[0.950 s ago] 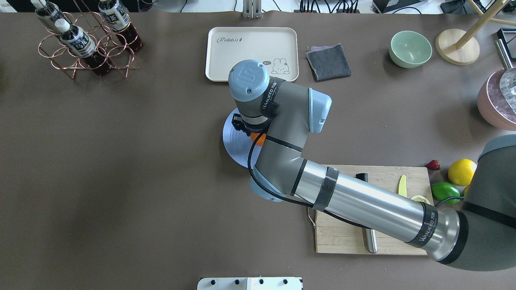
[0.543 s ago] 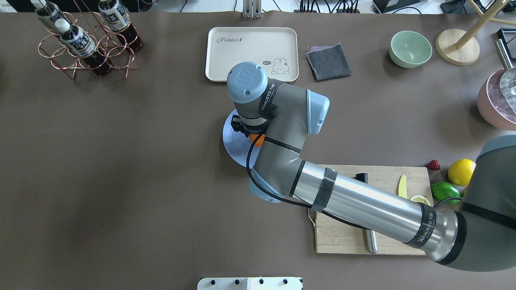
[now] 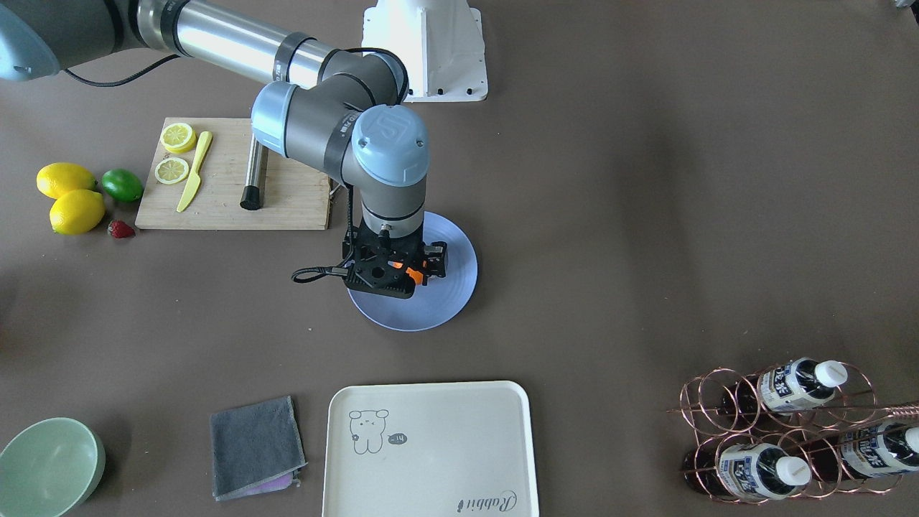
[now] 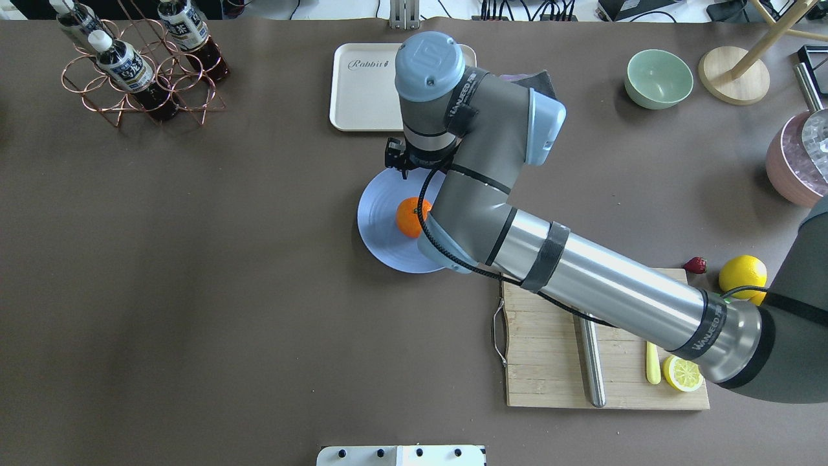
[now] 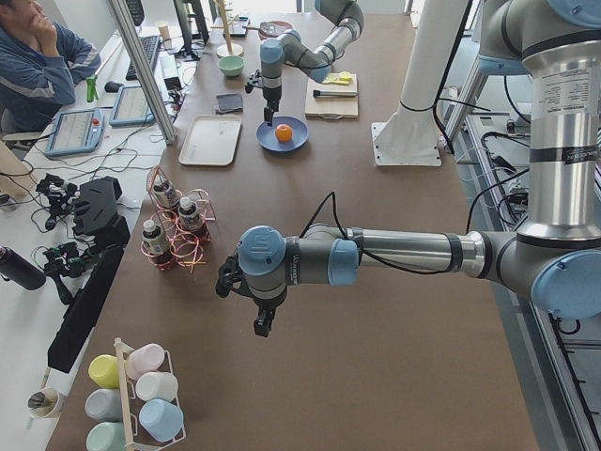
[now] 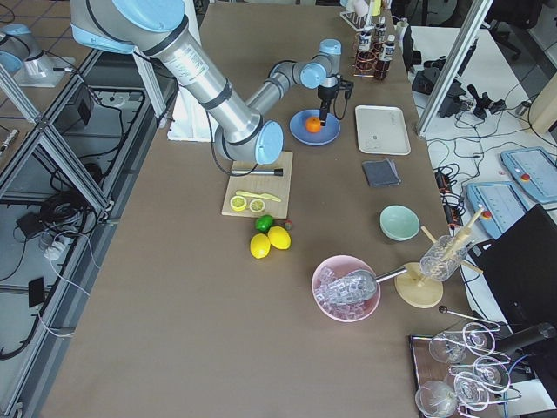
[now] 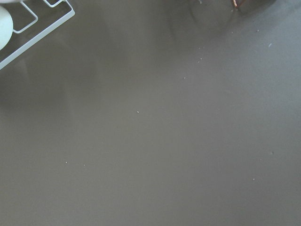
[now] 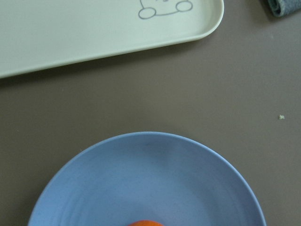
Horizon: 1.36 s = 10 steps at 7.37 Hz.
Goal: Pick orange to plate
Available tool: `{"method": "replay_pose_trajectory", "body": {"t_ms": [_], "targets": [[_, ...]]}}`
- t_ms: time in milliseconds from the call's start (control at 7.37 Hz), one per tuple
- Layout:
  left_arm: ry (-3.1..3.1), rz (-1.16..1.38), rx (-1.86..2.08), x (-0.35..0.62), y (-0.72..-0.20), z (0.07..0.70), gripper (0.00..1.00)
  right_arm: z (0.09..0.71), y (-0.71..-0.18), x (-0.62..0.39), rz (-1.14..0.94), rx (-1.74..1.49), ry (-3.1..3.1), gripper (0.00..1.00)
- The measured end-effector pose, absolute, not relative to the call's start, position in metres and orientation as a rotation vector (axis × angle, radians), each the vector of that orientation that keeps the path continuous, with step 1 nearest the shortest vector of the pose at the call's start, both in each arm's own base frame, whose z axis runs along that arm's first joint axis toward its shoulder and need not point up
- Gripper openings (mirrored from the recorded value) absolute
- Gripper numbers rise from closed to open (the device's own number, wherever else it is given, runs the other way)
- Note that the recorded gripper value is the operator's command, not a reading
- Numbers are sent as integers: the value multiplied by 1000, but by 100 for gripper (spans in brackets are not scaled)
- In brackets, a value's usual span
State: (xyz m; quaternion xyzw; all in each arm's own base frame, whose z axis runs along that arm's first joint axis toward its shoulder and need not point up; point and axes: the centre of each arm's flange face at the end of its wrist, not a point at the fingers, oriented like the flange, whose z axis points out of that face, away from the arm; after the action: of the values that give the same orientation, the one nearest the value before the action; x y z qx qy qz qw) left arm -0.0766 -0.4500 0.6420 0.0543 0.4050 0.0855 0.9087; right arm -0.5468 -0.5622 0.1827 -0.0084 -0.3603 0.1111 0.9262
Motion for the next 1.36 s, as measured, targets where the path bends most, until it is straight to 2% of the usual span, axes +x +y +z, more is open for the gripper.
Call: {"method": "replay_pose_trajectory", "body": {"t_ms": [407,679,1086,1357], "targets": [[770,165,74,-81,-439,658,99,257,-636,-381,109,6,-728,100],[766,161,65,-81,-435,663,99,348,-650,-236,-45,47,-662,100],[765,163,66,-81,-435,662,99,516,-603,-33,-248,56,-651,100],[765,162,66,-81,-435,662,99,589,-552,35,-235,14,-676,100]]}}
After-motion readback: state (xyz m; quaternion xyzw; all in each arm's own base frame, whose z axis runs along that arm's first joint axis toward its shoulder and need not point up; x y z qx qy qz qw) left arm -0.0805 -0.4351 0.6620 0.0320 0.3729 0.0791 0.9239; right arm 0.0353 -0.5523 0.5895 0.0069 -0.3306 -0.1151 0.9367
